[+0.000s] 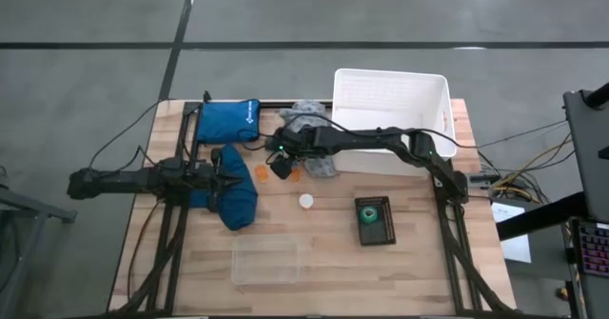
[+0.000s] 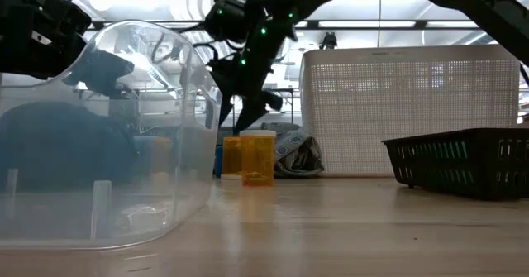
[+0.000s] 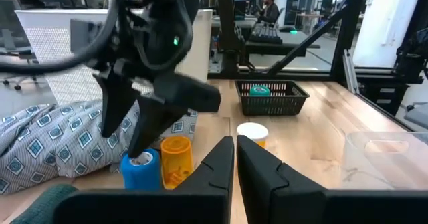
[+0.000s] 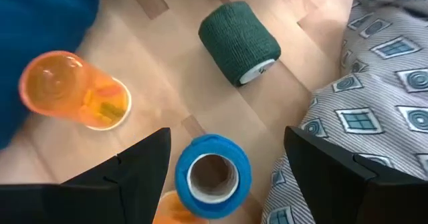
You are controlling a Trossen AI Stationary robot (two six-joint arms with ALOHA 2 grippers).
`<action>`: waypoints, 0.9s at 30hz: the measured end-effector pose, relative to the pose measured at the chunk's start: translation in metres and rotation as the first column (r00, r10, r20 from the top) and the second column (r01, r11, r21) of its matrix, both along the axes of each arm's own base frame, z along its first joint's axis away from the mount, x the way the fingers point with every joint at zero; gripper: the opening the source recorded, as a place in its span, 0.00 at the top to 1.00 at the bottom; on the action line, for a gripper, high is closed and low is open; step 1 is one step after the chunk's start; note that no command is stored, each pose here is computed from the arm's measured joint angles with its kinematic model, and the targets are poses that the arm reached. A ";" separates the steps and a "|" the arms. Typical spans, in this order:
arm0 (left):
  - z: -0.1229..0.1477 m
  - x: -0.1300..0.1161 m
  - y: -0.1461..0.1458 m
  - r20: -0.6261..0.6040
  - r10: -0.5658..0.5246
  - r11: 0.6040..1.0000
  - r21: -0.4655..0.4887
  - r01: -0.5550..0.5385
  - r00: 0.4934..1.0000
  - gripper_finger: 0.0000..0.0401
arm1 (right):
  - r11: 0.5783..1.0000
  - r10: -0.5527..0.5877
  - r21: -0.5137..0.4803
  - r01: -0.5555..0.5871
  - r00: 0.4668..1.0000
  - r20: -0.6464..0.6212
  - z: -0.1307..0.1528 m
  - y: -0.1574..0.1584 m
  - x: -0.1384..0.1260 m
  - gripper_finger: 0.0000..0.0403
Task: Pick & place medical supplies in basket/bin
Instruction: Put the blue bandage into the black bin
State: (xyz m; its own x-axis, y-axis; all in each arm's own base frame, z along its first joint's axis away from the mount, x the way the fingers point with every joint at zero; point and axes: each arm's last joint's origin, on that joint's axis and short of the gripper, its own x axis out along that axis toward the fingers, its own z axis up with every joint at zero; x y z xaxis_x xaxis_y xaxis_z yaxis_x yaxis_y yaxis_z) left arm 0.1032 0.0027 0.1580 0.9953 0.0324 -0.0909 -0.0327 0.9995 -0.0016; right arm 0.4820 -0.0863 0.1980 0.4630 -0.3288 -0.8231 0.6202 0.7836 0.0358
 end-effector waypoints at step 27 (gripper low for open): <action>0.000 0.000 0.000 0.000 0.000 1.000 0.003 0.000 1.000 0.94 | 0.999 0.009 0.036 -0.009 1.000 0.000 -0.018 -0.007 -0.005 0.29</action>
State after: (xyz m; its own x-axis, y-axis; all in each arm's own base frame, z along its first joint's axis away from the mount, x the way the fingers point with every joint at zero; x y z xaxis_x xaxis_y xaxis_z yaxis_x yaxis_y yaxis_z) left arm 0.1032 0.0027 0.1580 0.9953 0.0325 -0.0912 -0.0326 0.9995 0.0011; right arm 0.4771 -0.0936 0.1798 0.4652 -0.2947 -0.8347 0.6132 0.7873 0.0638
